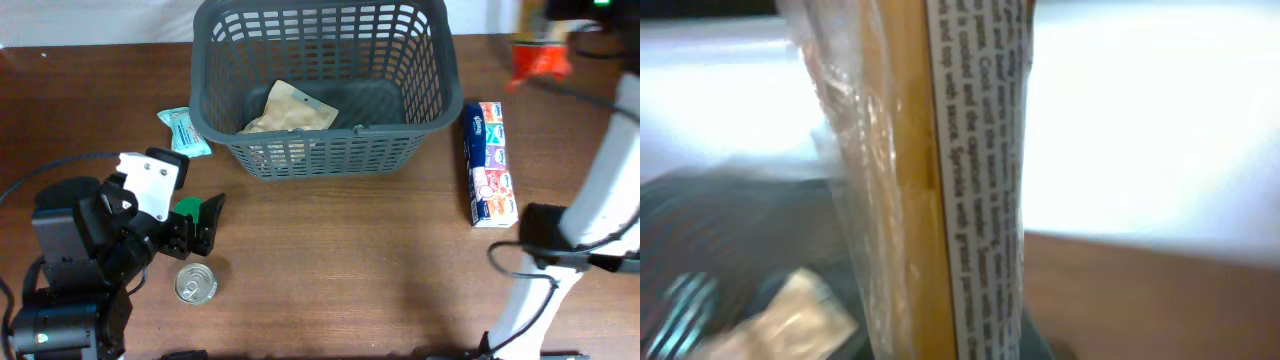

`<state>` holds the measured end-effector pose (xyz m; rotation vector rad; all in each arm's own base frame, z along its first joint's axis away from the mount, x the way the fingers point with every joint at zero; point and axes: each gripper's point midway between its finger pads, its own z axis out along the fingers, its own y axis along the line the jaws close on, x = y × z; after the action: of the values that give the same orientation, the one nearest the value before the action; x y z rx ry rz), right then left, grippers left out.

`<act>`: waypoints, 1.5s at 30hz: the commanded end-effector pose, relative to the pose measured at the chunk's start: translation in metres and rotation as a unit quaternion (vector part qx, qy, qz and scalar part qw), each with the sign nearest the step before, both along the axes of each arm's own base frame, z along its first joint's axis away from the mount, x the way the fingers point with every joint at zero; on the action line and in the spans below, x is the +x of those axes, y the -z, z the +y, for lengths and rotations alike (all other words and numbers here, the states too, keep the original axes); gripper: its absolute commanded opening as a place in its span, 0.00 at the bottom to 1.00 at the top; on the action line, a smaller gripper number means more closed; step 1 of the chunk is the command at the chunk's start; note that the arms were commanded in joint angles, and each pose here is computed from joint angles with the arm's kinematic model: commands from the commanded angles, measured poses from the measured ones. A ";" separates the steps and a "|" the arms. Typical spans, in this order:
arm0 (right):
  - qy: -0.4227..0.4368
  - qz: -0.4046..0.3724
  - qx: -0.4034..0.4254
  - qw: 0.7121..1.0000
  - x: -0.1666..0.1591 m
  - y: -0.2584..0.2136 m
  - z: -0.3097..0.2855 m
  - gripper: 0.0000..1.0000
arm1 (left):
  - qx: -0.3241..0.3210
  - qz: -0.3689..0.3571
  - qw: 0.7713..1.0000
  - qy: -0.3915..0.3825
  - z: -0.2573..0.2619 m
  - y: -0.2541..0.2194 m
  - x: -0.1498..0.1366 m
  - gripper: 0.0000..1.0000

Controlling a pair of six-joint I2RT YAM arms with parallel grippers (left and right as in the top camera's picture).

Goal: Pack container
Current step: 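Lift the orange package over the basket and drop it in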

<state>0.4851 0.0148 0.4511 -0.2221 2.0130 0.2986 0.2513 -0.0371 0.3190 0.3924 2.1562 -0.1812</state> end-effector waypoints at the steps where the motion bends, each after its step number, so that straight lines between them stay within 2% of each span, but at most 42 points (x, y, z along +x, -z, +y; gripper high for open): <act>1: -0.170 -0.103 -0.098 0.975 -0.034 -0.035 0.084 0.04 | 0.000 -0.003 1.000 0.006 -0.001 0.000 -0.001 0.99; 8: -0.350 -0.141 -0.227 0.898 -0.050 0.004 0.181 0.04 | 0.000 -0.003 1.000 0.006 -0.001 -0.001 -0.001 0.99; 13: -0.426 -0.099 -0.269 0.858 -0.051 0.061 0.220 0.04 | 0.000 -0.003 1.000 0.006 -0.001 -0.001 -0.001 0.99; 18: -0.450 -0.045 -0.292 0.843 -0.046 0.107 0.222 0.04 | 0.000 -0.003 1.000 0.006 -0.001 -0.001 -0.001 0.99; 23: -0.457 -0.034 -0.295 0.838 -0.046 0.117 0.221 0.05 | 0.000 -0.003 1.000 0.006 -0.001 0.000 -0.001 0.99; 25: -0.452 -0.034 -0.290 0.843 -0.045 0.115 0.222 0.56 | 0.000 -0.003 1.000 0.006 -0.001 0.000 -0.001 0.99; 26: -0.444 -0.032 -0.283 0.849 -0.044 0.112 0.222 0.99 | 0.000 -0.003 1.000 0.006 -0.001 0.000 -0.001 0.99; 31: -0.391 -0.029 -0.246 0.887 -0.049 0.080 0.214 0.99 | 0.000 -0.003 1.000 0.006 -0.001 0.000 -0.001 0.99; 33: -0.344 -0.031 -0.242 0.907 -0.051 0.060 0.199 0.99 | 0.000 -0.003 1.000 0.006 -0.001 0.000 -0.001 0.99; 35: -0.251 -0.041 -0.238 0.937 -0.056 0.023 0.166 0.99 | 0.000 -0.003 1.000 0.006 -0.001 0.000 -0.001 0.99; 40: -0.107 -0.040 -0.214 0.970 -0.079 -0.023 0.094 0.99 | 0.000 -0.003 1.000 0.006 -0.001 -0.001 -0.001 0.99; 45: 0.019 0.021 -0.178 0.984 -0.096 -0.019 0.004 0.99 | 0.000 -0.003 1.000 0.006 -0.001 0.000 -0.001 0.99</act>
<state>0.3938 0.0784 0.4734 -0.7014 1.9880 -0.0350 0.2513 -0.0371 0.3190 0.3924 2.1562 -0.1812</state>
